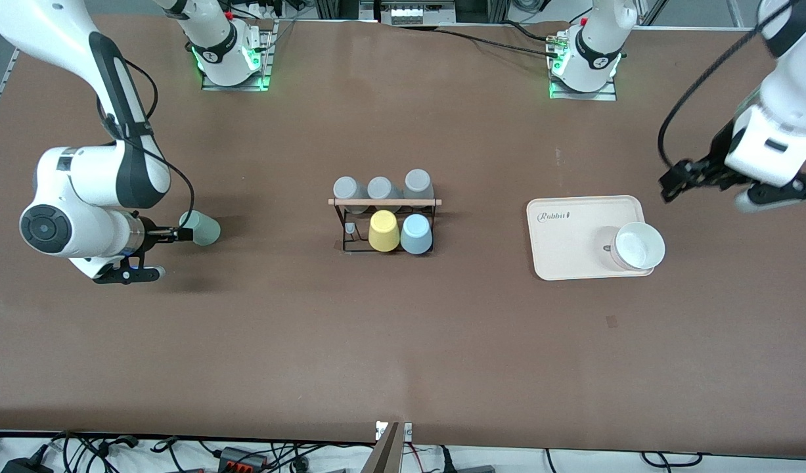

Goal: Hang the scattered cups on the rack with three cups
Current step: 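Grasp the pale green cup with the right gripper and lift it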

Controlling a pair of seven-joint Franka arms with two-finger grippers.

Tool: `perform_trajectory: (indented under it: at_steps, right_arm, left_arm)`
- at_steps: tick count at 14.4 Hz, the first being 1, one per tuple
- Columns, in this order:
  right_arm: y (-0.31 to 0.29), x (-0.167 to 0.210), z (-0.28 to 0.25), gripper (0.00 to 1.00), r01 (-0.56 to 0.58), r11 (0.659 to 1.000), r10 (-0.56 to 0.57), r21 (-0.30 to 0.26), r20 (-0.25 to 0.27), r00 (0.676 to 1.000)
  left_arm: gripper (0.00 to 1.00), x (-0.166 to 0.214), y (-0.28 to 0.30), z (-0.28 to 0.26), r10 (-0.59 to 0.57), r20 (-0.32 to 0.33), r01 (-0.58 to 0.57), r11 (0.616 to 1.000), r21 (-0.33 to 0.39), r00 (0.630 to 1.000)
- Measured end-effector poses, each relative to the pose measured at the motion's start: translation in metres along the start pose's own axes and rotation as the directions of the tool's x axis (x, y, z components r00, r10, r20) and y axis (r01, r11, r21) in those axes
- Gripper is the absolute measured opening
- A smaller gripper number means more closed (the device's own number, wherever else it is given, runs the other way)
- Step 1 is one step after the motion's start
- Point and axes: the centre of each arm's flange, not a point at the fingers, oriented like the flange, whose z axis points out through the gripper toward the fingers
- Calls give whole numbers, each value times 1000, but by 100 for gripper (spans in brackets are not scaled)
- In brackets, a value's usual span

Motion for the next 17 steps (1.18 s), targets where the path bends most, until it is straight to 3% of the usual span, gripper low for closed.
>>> perform_trajectory:
  at_steps: [6, 11, 17]
  right_arm:
    - [-8, -6, 24, 100, -34, 997, 36, 75, -14, 999]
    - [-12, -26, 30, 100, -31, 996, 39, 81, -94, 995]
    - [-13, -48, 52, 100, -33, 996, 42, 81, -118, 992]
  left_arm:
    - [100, -19, -47, -22, 85, 15, -84, 995, -45, 996]
    - [100, -19, -50, -21, 106, 17, -105, 993, -45, 994]
    - [100, -23, -62, -39, 101, 23, -100, 994, -48, 995]
